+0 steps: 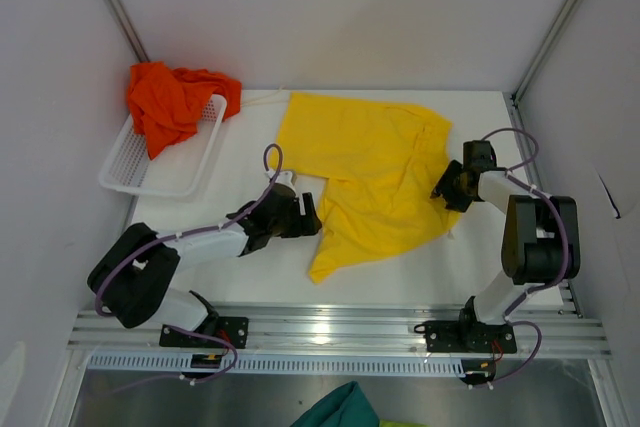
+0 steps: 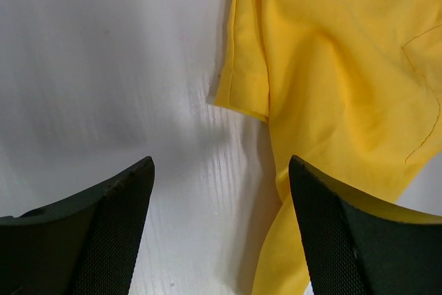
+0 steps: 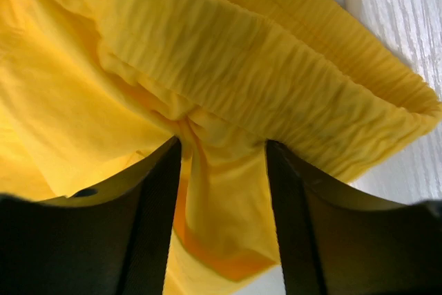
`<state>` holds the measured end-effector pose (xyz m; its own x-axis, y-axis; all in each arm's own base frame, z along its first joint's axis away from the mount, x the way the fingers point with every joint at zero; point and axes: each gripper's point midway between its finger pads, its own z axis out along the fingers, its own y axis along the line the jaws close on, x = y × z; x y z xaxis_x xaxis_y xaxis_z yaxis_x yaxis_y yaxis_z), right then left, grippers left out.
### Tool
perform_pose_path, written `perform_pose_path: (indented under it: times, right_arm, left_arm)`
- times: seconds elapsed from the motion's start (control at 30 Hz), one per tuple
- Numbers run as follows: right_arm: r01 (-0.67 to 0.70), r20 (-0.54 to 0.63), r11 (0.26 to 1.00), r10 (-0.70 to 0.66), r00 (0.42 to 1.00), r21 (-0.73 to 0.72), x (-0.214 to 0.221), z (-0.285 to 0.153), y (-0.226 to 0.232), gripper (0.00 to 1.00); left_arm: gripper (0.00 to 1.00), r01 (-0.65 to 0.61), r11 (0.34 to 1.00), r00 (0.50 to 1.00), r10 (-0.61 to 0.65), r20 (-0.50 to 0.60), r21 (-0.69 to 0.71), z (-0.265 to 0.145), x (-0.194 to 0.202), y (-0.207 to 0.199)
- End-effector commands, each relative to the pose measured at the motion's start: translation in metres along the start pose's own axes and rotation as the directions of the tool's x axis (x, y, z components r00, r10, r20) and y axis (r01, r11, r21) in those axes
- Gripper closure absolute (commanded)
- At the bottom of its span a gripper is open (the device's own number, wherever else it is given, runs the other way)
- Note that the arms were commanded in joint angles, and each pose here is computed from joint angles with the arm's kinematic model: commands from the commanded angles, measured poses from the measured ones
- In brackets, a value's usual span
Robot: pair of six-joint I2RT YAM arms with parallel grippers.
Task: Fold and stack the shorts
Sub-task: Flatten the shorts out
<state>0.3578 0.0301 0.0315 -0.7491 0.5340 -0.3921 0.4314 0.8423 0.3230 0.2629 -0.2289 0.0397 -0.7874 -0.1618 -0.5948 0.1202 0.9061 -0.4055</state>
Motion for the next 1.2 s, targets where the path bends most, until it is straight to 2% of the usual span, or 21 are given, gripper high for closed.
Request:
perform_pose_path:
  times: [0.0,0.07,0.13,0.23,0.37,0.47,0.57,0.83,1.1,1.13,1.17]
  right_arm:
    - [-0.006,0.016,1.0,0.006,1.0,0.011,-0.015,0.017,-0.004,0.46]
    - [0.005,0.028,0.999,-0.006,1.0,0.05,-0.02,0.021,-0.011,0.57]
    - [0.023,0.026,0.997,-0.026,0.999,0.08,-0.02,0.027,-0.018,0.59]
    - [0.045,0.02,0.994,-0.047,0.999,0.103,-0.022,0.034,-0.023,0.73]
    - [0.045,0.016,0.992,-0.047,0.999,0.118,-0.023,0.04,-0.028,0.74]
    - [0.044,0.014,0.992,-0.046,0.999,0.118,-0.023,0.042,-0.029,0.74]
    - [0.039,0.001,0.995,-0.04,0.999,0.091,-0.02,0.042,-0.028,0.74]
    - [0.027,0.0,0.998,-0.027,1.0,0.058,-0.02,0.042,-0.028,0.73]
    - [0.017,-0.001,0.999,-0.017,1.0,0.051,-0.02,0.042,-0.029,0.73]
    - [0.013,-0.001,0.999,-0.013,1.0,0.051,-0.02,0.041,-0.03,0.73]
    - [0.011,0.001,0.999,-0.011,1.0,0.05,-0.02,0.041,-0.03,0.74]
  left_arm:
    - [0.19,0.02,0.999,0.997,-0.023,0.071,0.048,0.005,-0.025,-0.015]
    - [0.22,0.031,0.998,0.998,-0.033,0.056,0.046,0.009,-0.025,-0.013]
    - [0.27,0.035,0.998,0.998,-0.038,0.05,0.057,0.011,-0.027,-0.015]
    - [0.3,0.044,0.997,0.998,-0.047,0.046,0.069,0.014,-0.031,-0.018]
    - [0.32,0.037,0.996,0.998,-0.041,0.043,0.086,0.022,-0.036,-0.026]
    - [0.43,0.018,0.998,1.0,-0.02,0.024,0.063,0.031,-0.041,-0.028]
    - [0.47,0.007,0.999,1.0,-0.007,0.001,0.037,0.039,-0.043,-0.029]
    - [0.5,0.013,0.997,0.997,-0.019,-0.069,-0.076,0.056,-0.038,-0.016]
    - [0.72,0.028,0.992,0.987,-0.046,-0.152,-0.12,0.068,-0.023,-0.012]
    - [0.77,0.026,0.993,0.986,-0.045,-0.162,-0.117,0.07,-0.022,-0.012]
    - [0.88,0.028,0.994,0.982,-0.047,-0.182,-0.107,0.071,-0.017,-0.014]
